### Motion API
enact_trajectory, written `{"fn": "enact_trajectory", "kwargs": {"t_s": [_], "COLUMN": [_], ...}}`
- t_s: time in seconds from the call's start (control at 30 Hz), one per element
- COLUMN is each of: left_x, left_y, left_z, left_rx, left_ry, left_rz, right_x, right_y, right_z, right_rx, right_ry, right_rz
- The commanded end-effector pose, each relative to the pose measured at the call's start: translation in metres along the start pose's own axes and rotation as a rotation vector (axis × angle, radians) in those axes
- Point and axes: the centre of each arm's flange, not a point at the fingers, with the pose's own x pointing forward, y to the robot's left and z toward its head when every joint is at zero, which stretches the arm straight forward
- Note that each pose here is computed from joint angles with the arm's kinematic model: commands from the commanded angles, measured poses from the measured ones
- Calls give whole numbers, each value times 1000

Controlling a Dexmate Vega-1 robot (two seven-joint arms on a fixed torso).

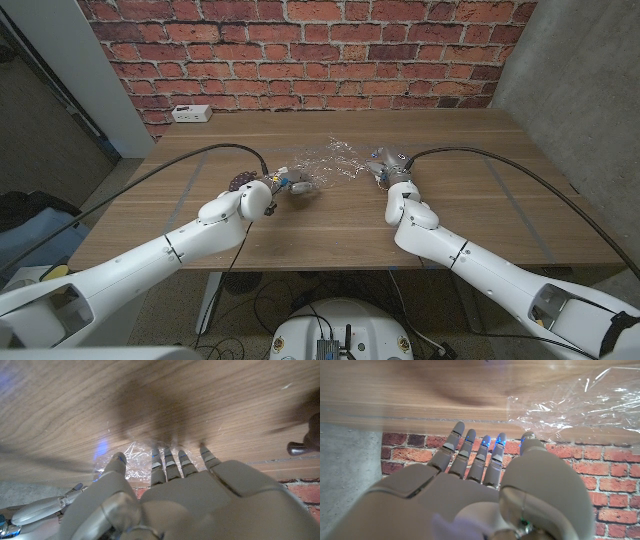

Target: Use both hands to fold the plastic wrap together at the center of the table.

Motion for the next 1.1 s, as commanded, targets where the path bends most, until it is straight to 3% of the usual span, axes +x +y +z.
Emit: {"fn": "enact_trajectory", "kwargs": {"t_s": [0.03,0.43,0.9,1.1], "left_x": [8,13,10,6], "left_y": [1,6,7,6], "left_z": [-1,2,4,4], "left_rx": [-1,7,-3,-5], "left_ry": [-1,-15,-31,-34], "left_rz": [-8,-6,-1,12], "right_x": [10,9,7,9], "right_y": [6,9,20,22], "right_z": [10,14,24,30], "right_rx": [-104,-160,-260,-298], "right_ry": [129,133,136,145], "right_rz": [24,53,-27,22]}}
